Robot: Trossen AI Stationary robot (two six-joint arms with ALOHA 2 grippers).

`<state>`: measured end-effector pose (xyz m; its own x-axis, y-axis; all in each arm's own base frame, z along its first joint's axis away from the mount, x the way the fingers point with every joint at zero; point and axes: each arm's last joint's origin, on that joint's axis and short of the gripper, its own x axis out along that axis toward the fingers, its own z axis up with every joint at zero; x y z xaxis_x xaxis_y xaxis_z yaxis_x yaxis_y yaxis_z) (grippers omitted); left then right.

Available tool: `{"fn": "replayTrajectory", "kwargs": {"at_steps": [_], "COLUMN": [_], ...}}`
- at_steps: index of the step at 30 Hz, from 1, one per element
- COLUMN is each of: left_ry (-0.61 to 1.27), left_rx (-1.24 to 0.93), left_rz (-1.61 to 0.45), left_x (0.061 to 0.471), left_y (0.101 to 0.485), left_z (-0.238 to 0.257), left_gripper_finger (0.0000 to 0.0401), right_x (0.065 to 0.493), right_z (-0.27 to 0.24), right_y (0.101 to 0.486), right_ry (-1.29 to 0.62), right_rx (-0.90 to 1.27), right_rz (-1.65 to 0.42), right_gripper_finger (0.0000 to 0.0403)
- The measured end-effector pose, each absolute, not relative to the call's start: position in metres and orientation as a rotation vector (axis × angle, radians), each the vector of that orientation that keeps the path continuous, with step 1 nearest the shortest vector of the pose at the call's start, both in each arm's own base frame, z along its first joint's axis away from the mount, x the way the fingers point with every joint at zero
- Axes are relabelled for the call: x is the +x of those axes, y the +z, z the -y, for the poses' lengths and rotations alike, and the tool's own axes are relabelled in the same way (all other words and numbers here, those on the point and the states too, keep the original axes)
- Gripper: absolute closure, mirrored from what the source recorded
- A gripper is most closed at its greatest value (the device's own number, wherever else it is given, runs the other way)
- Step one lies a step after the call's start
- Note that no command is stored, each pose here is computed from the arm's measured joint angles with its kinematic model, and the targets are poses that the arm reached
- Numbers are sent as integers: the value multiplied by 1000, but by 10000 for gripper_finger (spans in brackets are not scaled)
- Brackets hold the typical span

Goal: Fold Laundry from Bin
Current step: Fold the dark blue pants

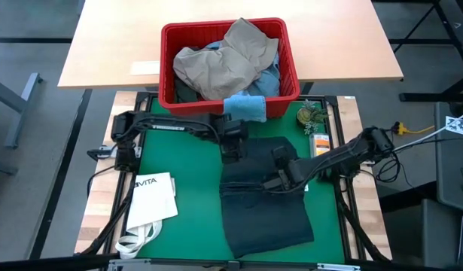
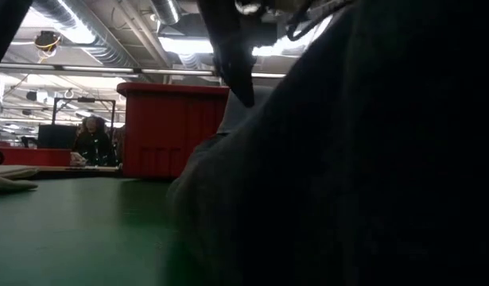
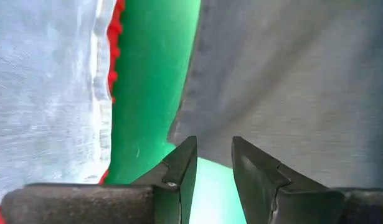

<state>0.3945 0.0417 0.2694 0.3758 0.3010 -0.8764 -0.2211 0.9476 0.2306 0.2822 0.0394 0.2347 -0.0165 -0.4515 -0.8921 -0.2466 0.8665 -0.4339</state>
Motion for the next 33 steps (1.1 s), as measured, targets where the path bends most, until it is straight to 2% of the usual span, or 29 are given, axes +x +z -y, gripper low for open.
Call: {"fn": "replayTrajectory", "kwargs": {"at_steps": [8,14,21,26,33], "left_ry": [242,184,169,179,201], "left_rx": [112,112,97,87,49], "left_rz": [-1086,-930,-829,-809,-855], "left_x": [397,407,406,397,369], "left_y": [269,250,217,186,138], "left_z": [7,34,41,38,35], "left_gripper_finger": [305,305,305,305,305], "right_x": [251,229,225,215,198], "right_z": [-30,-17,5,22,39], "right_y": [284,293,254,215,163], "right_ry": [-291,-461,-535,-558,-507], "right_rx": [-661,-701,-612,-548,-326], "right_rz": [-1539,-1370,-1367,-1450,-1474], "right_gripper_finger": [249,249,249,249,249]}}
